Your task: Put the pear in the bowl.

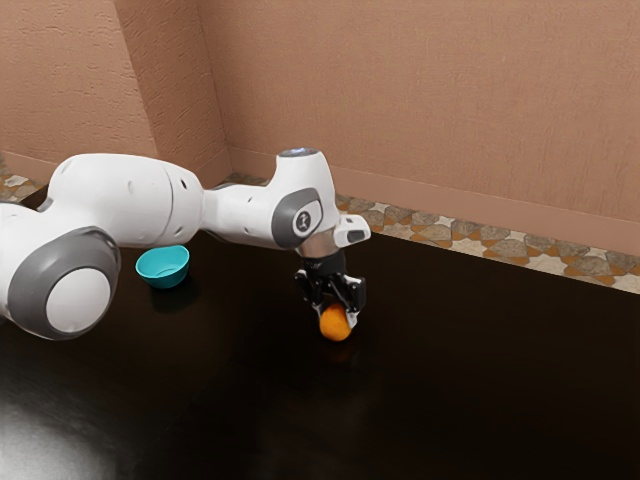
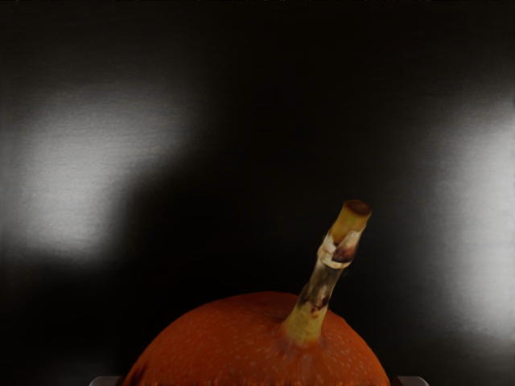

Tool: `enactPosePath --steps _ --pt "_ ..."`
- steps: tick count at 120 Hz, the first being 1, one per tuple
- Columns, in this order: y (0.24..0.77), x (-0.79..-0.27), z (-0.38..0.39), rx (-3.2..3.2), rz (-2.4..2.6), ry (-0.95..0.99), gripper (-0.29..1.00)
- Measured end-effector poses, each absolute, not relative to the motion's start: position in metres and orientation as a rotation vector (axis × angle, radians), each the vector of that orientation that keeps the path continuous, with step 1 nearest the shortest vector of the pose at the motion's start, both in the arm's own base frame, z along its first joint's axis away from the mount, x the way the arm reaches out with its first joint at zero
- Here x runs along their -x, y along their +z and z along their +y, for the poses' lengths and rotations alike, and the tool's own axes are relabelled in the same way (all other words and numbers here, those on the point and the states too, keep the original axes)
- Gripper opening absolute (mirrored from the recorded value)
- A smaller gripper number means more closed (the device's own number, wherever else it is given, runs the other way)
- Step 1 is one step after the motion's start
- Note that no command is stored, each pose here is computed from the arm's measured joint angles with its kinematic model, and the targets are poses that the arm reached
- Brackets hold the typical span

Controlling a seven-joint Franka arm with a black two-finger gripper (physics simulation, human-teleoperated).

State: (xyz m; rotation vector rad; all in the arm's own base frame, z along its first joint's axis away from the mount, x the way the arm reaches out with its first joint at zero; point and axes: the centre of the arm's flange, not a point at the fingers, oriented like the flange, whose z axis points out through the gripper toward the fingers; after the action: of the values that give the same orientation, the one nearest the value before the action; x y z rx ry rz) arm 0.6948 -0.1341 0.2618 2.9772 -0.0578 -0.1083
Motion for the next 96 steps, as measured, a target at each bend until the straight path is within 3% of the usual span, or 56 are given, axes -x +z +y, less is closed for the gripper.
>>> enactPosePath --steps 48,96 --pt "0.263 -0.695 -0.133 -2.985 -0.055 -0.106 0.38" --pt "0.366 -0.704 -0.047 -3.063 0.094 0.038 0.31"
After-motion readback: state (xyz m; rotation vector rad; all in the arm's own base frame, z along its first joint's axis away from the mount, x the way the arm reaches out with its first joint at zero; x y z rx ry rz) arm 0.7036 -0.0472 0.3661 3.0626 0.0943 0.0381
